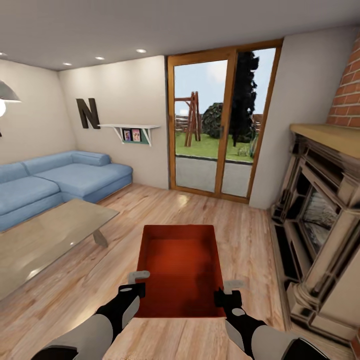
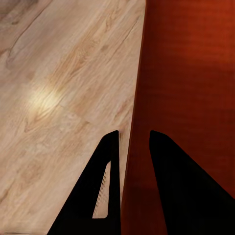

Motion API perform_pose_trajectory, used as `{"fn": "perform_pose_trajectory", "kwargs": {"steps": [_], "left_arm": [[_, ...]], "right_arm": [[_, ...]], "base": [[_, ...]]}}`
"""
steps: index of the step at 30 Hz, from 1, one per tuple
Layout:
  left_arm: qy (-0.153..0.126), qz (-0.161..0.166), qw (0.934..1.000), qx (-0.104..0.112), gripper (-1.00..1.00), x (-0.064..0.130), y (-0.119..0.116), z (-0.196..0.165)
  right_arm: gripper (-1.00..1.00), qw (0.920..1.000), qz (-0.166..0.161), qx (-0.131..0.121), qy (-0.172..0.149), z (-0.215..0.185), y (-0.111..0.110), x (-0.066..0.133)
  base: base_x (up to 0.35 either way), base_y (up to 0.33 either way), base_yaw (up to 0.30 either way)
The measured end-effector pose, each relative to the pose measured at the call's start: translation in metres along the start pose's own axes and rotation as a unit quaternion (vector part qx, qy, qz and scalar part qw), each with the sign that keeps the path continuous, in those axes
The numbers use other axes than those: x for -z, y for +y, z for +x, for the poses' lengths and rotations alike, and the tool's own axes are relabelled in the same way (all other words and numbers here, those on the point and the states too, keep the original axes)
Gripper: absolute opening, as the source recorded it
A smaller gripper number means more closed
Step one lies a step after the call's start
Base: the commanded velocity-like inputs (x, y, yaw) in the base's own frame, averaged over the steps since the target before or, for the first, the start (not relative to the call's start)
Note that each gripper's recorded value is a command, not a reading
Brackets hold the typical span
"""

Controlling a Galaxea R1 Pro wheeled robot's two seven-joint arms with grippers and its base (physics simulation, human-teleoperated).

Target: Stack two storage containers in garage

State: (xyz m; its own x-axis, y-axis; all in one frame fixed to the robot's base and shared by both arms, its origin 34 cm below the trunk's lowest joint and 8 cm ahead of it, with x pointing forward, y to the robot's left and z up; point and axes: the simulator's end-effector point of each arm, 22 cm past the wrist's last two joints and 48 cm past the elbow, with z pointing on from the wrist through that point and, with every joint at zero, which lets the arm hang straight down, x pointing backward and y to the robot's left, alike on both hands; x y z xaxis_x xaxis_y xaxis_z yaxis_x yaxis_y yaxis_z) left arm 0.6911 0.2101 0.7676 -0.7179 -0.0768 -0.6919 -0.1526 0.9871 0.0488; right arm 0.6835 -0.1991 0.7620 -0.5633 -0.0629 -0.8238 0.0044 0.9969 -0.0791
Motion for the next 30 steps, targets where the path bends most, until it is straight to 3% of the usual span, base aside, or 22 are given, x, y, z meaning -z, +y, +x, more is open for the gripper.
{"fn": "perform_pose_trajectory", "kwargs": {"steps": [30], "left_arm": [[-0.006,0.0,1.0,0.001,-1.0,0.0036,0.0,-0.0063]], "right_arm": [[-1.0,1.0,0.0,-0.001,-0.006,-0.0067,-0.0006,0.0021]], "base": [[0.0,0.0,0.3]]}}
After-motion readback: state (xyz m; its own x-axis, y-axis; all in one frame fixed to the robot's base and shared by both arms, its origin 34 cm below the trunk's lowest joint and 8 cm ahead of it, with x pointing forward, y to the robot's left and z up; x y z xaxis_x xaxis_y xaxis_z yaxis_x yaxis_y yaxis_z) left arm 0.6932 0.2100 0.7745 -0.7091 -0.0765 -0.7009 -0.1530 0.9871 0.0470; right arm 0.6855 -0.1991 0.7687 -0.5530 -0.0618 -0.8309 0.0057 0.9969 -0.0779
